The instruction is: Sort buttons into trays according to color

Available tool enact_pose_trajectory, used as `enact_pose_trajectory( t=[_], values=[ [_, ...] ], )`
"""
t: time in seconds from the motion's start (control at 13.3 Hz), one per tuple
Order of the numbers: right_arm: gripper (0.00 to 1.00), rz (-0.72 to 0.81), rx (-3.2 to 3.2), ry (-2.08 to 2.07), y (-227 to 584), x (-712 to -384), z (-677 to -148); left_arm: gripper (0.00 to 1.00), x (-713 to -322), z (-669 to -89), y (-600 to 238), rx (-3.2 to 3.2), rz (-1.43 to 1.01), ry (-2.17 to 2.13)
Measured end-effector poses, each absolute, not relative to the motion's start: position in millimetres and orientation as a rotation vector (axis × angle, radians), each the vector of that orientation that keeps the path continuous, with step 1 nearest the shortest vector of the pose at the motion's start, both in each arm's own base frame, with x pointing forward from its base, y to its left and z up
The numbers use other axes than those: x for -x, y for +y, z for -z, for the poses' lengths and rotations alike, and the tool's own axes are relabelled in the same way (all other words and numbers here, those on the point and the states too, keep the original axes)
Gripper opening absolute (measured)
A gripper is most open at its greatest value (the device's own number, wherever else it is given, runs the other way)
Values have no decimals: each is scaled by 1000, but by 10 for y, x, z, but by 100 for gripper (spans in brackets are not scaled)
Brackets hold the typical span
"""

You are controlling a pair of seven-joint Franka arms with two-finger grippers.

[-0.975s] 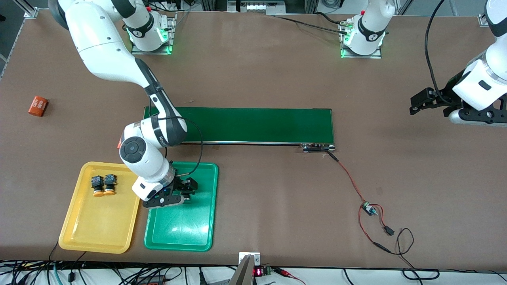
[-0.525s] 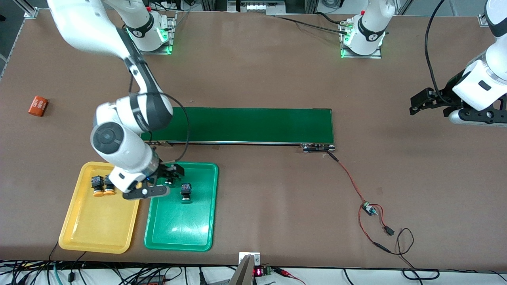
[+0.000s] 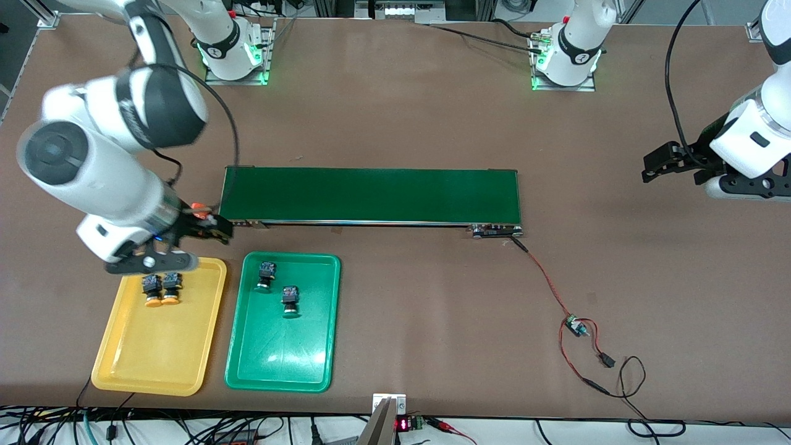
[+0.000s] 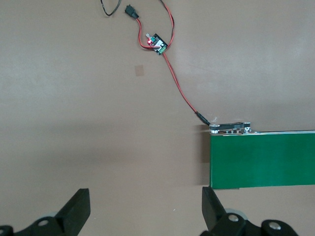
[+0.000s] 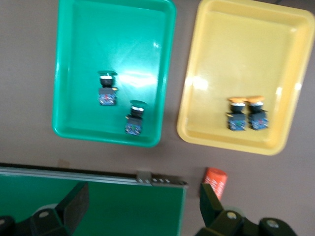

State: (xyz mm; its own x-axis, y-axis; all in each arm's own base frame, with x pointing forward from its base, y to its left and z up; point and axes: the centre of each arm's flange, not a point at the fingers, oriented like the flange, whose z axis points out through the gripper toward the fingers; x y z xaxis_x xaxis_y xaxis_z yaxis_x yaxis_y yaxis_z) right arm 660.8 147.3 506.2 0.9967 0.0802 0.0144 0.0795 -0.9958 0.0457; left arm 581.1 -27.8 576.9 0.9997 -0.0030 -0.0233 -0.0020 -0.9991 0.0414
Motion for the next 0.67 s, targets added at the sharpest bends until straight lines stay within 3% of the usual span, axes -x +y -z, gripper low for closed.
enact_pose_trajectory(
  t=[0.37, 0.67],
  values=[
    [100, 123, -3068, 101, 833, -6036, -5813, 100, -5812, -5773, -303, -3100, 35, -11],
    [100, 143, -3063, 118, 414, -5573, -6241, 100, -5813, -5776, -304, -3100, 34, -11]
  ],
)
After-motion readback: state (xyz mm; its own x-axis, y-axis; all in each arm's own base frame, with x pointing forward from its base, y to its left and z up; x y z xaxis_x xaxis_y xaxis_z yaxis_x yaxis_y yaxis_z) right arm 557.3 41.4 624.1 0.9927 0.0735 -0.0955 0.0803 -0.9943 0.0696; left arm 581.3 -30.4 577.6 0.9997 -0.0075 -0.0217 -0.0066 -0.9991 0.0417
